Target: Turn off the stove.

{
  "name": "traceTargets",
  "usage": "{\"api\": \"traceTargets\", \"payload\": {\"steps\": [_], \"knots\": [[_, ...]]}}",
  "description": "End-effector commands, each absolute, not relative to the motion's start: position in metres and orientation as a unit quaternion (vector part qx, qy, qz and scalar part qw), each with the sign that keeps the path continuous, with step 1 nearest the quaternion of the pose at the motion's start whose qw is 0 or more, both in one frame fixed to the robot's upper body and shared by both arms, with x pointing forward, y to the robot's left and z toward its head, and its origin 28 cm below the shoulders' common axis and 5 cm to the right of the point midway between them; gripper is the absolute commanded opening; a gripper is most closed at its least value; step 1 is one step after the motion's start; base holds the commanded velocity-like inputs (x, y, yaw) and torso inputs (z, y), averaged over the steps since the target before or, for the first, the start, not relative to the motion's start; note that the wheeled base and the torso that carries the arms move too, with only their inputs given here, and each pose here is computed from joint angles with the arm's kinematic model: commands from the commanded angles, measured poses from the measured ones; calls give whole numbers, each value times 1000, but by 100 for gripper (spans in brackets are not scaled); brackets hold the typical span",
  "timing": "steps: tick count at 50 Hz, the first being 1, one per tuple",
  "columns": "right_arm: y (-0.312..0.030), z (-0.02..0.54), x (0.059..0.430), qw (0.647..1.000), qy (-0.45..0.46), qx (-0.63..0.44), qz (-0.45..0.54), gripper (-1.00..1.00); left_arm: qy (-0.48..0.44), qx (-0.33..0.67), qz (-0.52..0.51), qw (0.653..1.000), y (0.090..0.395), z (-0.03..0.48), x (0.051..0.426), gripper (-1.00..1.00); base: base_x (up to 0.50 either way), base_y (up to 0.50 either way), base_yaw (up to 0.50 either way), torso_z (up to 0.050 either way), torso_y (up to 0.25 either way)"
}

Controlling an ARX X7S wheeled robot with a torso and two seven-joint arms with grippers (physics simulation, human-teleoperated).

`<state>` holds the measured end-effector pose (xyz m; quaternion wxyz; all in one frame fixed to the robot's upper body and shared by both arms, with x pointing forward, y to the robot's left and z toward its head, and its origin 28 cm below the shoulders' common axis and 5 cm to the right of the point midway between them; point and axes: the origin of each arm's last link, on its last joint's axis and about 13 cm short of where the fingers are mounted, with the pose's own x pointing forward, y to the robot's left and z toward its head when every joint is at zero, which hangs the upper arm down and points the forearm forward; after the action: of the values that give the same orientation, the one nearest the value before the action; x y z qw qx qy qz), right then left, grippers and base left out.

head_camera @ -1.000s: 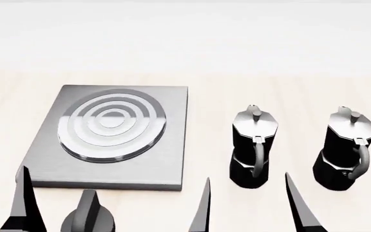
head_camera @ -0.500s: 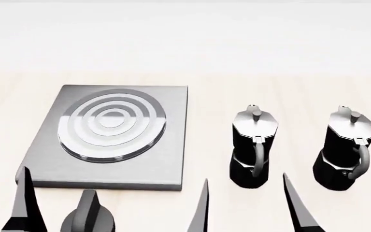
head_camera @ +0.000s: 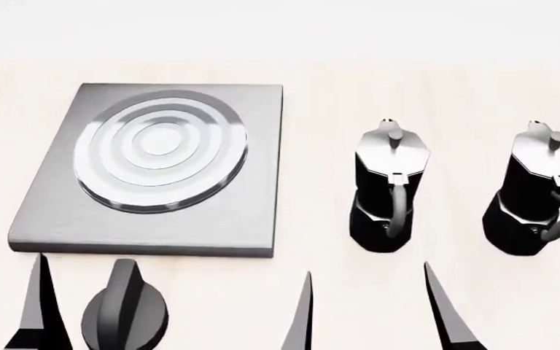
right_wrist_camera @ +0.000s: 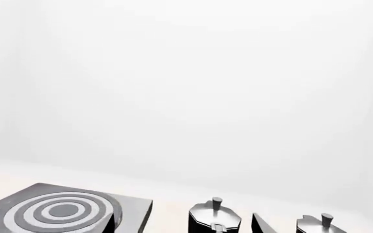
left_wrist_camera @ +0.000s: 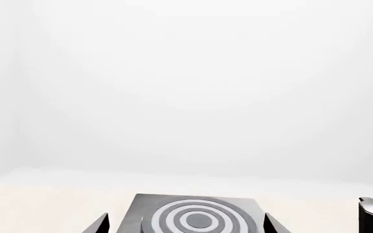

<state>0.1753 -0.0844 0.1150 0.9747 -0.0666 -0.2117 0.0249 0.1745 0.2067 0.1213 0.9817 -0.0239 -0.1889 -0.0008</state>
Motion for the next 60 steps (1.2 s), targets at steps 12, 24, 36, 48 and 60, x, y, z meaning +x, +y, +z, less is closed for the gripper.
{"api": "traceTargets", "payload": {"steps": [12,24,36,48,60], "knots": [[-87,114,179,974,-214,-71,21,100,-193,-26,10,981,209,120,177,100,0,0,0,0,-137],[-87,114,178,974,-214,-72,22,100,-192,-26,9,981,209,120,177,100,0,0,0,0,-134],[-87,114,178,974,-214,-71,23,100,-190,-25,10,981,209,120,177,100,0,0,0,0,-122],[-87,114,178,974,-215,-70,24,100,-188,-23,9,982,209,119,178,100,0,0,0,0,-68],[-87,113,179,974,-213,-68,24,100,-195,-28,7,980,209,126,177,100,0,0,0,0,0]]}}
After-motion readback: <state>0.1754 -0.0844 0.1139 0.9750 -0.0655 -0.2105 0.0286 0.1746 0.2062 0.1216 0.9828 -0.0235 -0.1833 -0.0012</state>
